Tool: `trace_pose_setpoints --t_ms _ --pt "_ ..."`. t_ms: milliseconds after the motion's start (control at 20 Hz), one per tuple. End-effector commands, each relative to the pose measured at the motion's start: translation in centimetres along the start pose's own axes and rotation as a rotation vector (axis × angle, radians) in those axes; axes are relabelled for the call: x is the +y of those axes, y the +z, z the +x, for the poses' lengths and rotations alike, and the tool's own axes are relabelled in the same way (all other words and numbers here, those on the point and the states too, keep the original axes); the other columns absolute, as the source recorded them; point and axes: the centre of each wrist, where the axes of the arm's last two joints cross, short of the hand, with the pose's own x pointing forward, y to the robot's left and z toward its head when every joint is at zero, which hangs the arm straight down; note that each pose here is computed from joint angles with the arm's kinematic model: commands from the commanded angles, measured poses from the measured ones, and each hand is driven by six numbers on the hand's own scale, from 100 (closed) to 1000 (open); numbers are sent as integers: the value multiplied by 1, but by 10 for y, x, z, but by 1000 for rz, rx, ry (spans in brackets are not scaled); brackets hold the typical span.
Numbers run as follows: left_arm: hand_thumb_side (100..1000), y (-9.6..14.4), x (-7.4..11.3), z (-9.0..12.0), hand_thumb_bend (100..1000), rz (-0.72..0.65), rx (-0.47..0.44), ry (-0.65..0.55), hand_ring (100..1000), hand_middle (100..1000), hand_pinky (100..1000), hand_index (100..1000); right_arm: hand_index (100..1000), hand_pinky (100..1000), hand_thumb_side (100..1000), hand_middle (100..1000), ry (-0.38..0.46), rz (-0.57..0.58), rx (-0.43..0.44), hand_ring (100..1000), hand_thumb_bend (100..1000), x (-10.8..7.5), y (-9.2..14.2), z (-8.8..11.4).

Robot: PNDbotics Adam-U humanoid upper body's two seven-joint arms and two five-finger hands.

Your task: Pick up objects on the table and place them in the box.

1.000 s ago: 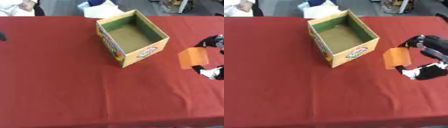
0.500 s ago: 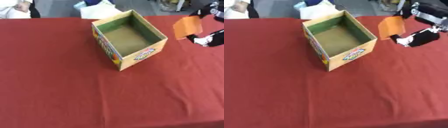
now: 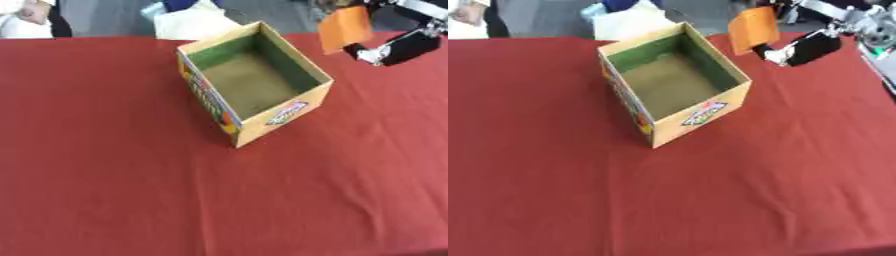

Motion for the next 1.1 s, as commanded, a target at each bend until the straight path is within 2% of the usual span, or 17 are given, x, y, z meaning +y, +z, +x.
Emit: trace_pose_setpoints --t_ms 50,450,800,1100 --pt "652 -10 -1 3 100 -40 -23 1 935 1000 622 825 724 702 353 476 29 -14 -2 794 100 -7 -9 -2" --pt "653 -22 -2 3 100 -76 -47 17 935 1000 622 825 722 697 348 475 37 -38 -69 789 100 -4 -56 13" --pt "653 -31 -1 4 100 -116 -54 9 936 1000 620 824 720 688 387 471 44 -46 -58 788 100 -9 -96 17" --pt "654 -35 -1 6 100 -130 -57 -8 937 1000 618 824 720 688 394 478 30 -39 -88 787 100 -15 -133 27"
